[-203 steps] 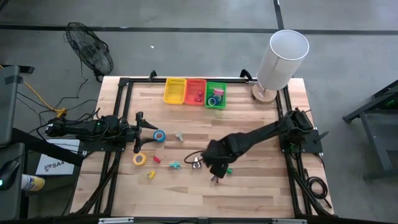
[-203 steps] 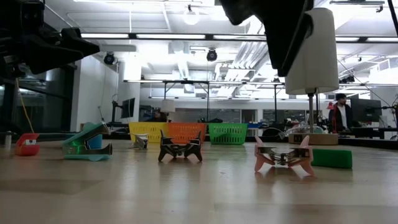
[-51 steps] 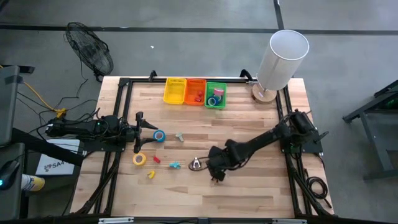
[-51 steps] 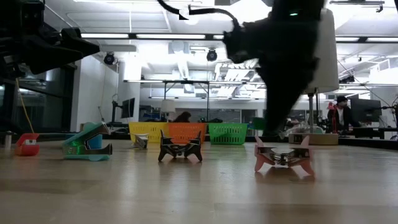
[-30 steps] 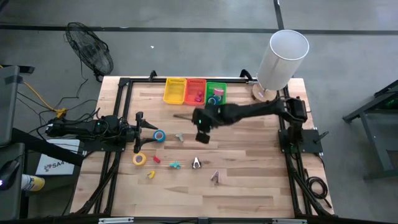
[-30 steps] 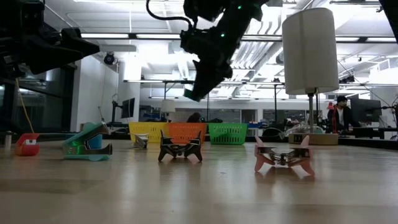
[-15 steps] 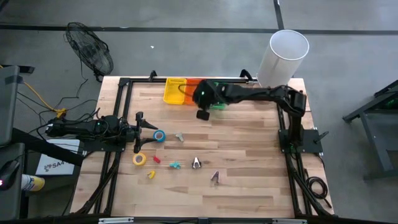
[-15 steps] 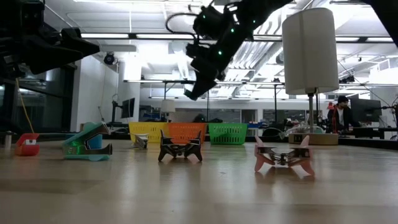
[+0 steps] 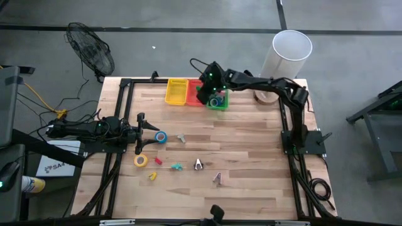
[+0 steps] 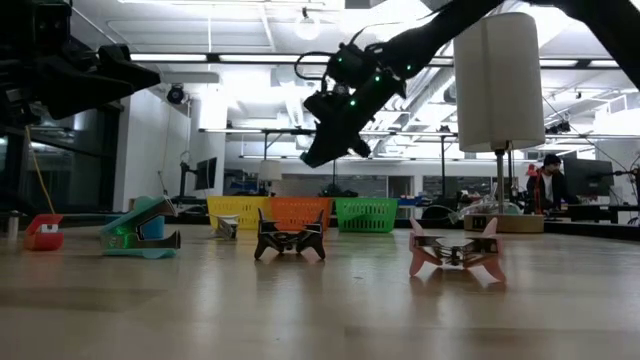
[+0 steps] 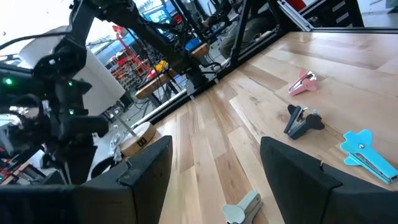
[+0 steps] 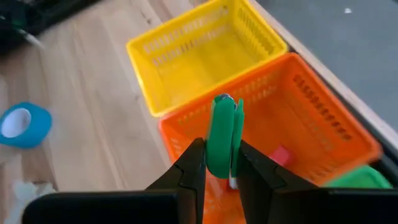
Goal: Pick and place Stapler, Stapler remover, tape
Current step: Put the green stapler into the orange basket
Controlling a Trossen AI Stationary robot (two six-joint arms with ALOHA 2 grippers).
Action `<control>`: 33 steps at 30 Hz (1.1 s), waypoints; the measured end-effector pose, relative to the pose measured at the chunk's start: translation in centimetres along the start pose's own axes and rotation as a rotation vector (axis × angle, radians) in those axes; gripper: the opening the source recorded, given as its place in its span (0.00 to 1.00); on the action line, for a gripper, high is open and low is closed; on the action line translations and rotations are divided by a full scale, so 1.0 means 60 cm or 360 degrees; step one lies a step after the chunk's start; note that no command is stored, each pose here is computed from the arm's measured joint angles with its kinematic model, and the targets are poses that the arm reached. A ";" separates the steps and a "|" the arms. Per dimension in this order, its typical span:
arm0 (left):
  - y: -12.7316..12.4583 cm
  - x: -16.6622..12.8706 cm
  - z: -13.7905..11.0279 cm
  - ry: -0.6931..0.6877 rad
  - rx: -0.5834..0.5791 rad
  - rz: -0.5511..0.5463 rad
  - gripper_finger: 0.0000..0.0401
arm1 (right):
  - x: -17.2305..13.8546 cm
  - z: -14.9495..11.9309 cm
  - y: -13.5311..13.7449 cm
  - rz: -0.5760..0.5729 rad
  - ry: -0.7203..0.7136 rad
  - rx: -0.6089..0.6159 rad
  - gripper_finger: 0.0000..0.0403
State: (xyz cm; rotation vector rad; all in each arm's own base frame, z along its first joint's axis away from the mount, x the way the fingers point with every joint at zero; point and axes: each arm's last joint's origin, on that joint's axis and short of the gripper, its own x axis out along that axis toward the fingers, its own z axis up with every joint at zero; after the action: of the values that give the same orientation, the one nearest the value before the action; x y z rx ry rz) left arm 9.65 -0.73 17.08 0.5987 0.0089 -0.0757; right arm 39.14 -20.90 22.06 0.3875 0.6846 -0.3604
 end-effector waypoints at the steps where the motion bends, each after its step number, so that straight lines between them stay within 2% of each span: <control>1: 0.000 0.000 0.000 0.0000 0.0000 0.0000 0.60 | 0.008 -0.003 -0.001 0.0028 0.0008 0.0018 0.14; 5: 0.000 0.000 0.000 0.0000 0.0000 0.0000 0.60 | 0.032 -0.018 -0.005 0.0033 0.0064 0.0070 0.14; 10: 0.000 0.000 0.000 0.0000 0.0000 0.0000 0.60 | 0.035 -0.020 -0.011 -0.0011 0.0068 0.0102 0.14; 25: 0.000 0.000 0.000 0.0000 0.0000 0.0000 0.60 | 0.033 -0.042 -0.014 -0.0043 0.0287 -0.0103 0.14; 33: 0.000 0.000 0.000 0.0000 0.0000 0.0000 0.60 | 0.033 -0.043 -0.014 -0.0038 0.0292 -0.0111 0.15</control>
State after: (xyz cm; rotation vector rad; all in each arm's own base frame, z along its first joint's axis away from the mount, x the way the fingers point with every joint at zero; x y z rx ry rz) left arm 9.65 -0.74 17.08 0.5986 0.0087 -0.0759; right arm 38.80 -20.82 18.72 0.3490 0.8795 -0.3247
